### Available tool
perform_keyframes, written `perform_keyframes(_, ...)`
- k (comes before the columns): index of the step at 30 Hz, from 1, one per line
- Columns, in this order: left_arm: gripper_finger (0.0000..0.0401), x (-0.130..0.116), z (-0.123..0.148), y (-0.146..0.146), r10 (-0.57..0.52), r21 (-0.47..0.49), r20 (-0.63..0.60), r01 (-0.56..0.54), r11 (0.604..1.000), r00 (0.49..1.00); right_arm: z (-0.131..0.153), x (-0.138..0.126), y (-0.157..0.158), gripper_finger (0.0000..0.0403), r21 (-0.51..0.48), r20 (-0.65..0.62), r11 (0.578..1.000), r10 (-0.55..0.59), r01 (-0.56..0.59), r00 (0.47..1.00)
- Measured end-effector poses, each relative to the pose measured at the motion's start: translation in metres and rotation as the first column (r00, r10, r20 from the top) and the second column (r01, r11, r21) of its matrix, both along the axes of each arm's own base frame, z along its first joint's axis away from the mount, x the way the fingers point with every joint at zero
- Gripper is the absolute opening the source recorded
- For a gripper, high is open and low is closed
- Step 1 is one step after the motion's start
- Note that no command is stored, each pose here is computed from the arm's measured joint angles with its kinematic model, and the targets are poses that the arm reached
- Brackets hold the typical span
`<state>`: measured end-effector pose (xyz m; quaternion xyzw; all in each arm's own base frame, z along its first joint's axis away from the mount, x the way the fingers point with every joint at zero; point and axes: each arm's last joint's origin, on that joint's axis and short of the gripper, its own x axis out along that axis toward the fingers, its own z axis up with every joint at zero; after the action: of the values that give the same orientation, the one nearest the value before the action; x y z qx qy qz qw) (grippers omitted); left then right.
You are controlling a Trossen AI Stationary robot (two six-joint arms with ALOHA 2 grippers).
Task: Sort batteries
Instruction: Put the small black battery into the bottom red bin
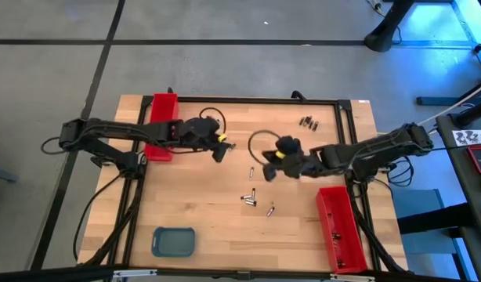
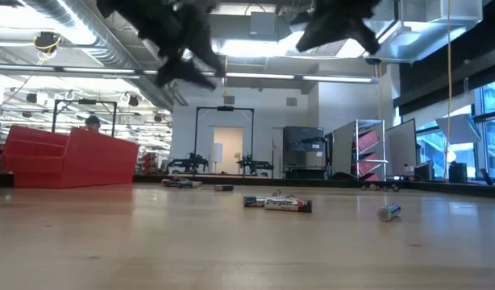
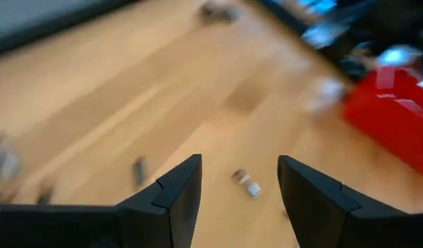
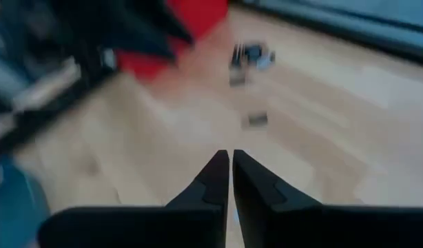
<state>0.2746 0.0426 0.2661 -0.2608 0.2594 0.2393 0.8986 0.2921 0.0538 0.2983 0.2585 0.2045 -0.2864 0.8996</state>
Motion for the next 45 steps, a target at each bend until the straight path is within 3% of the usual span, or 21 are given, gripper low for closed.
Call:
perform_keyframes(4,0.0179,-0.005,-0.023,0.023,0.091,-0.124,-0.151,-0.110,0.986,0.984,0.004,0.007,-0.010,0.0025,0.006,0.044,1.000,0.017,-0.017,0.999)
perform_keyframes(8,0.0179,0.001,-0.045,0.045,0.078,-0.230,-0.213,-0.127,0.965,0.974,0.002,0.008,-0.016,0.0025,0.015,0.008,0.998,0.065,-0.065,0.998)
perform_keyframes(11,0.0180,0.011,-0.062,0.054,0.050,-0.191,-0.242,-0.098,0.977,0.969,0.002,0.008,-0.019,0.0026,0.023,0.005,0.998,0.066,-0.066,0.998)
perform_keyframes(18,0.0199,0.031,-0.093,0.067,0.109,-0.123,-0.236,-0.140,0.982,0.966,0.001,0.008,-0.017,0.0026,0.041,0.000,0.995,0.086,-0.086,0.996)
perform_keyframes(25,0.0232,0.039,-0.112,0.058,0.027,-0.028,-0.328,-0.038,0.999,0.944,0.000,0.008,-0.015,0.0026,0.083,-0.004,0.987,0.142,-0.141,0.990)
perform_keyframes(30,0.0245,0.043,-0.126,0.053,0.083,0.014,-0.376,-0.084,0.996,0.923,0.000,0.008,-0.016,0.0026,0.083,-0.007,0.987,0.142,-0.141,0.990)
perform_keyframes(39,0.0224,0.056,-0.140,0.055,0.131,0.064,-0.314,-0.116,0.991,0.940,0.000,0.008,-0.016,0.0026,0.081,-0.011,0.987,0.143,-0.141,0.990)
perform_keyframes(45,0.0189,0.056,-0.149,0.054,0.117,0.078,-0.352,-0.095,0.992,0.929,0.000,0.008,-0.016,0.0026,0.081,-0.011,0.987,0.143,-0.142,0.990)
